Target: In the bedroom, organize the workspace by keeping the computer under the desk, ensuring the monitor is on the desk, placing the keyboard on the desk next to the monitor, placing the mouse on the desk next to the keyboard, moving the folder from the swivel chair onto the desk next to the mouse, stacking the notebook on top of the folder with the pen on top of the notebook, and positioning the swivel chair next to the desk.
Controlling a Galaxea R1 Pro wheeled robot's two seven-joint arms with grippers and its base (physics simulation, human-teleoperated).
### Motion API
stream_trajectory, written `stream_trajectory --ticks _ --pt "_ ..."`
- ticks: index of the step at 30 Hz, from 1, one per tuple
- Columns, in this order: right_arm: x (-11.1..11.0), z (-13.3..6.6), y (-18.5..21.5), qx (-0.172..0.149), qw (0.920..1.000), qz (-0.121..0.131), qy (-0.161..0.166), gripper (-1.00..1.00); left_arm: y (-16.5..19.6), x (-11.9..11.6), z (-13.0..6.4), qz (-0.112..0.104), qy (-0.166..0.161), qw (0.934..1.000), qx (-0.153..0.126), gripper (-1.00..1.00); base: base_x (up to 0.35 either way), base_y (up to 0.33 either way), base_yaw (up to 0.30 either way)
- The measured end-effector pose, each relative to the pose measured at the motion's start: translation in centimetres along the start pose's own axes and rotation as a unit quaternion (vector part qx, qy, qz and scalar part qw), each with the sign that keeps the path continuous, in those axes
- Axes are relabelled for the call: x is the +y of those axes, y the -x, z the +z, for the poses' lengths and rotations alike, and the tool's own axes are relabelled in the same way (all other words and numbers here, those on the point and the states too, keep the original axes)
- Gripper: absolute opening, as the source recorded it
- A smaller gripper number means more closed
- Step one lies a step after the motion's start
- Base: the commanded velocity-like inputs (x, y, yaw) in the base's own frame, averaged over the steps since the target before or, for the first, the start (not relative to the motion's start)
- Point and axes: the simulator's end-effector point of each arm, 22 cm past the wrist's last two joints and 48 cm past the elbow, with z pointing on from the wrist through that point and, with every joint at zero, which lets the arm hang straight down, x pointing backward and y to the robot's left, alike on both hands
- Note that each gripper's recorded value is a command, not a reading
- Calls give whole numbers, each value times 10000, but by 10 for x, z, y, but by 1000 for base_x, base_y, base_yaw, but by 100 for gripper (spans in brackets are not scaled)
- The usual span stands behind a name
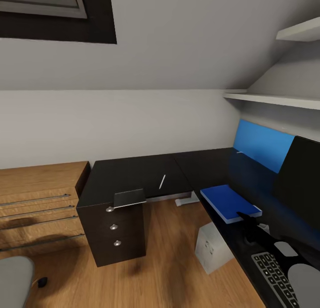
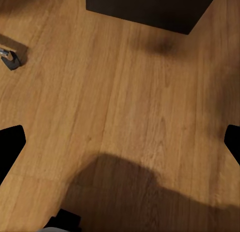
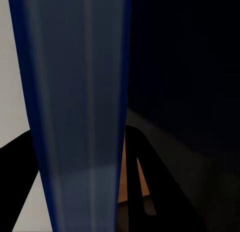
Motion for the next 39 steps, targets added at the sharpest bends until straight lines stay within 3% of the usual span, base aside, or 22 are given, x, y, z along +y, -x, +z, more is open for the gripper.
stream_trajectory --ticks 39 --pt "0 0 0 -4 10000 -1 3 -100 0 0 0 -6 2 10000 2 100 25 0 0"
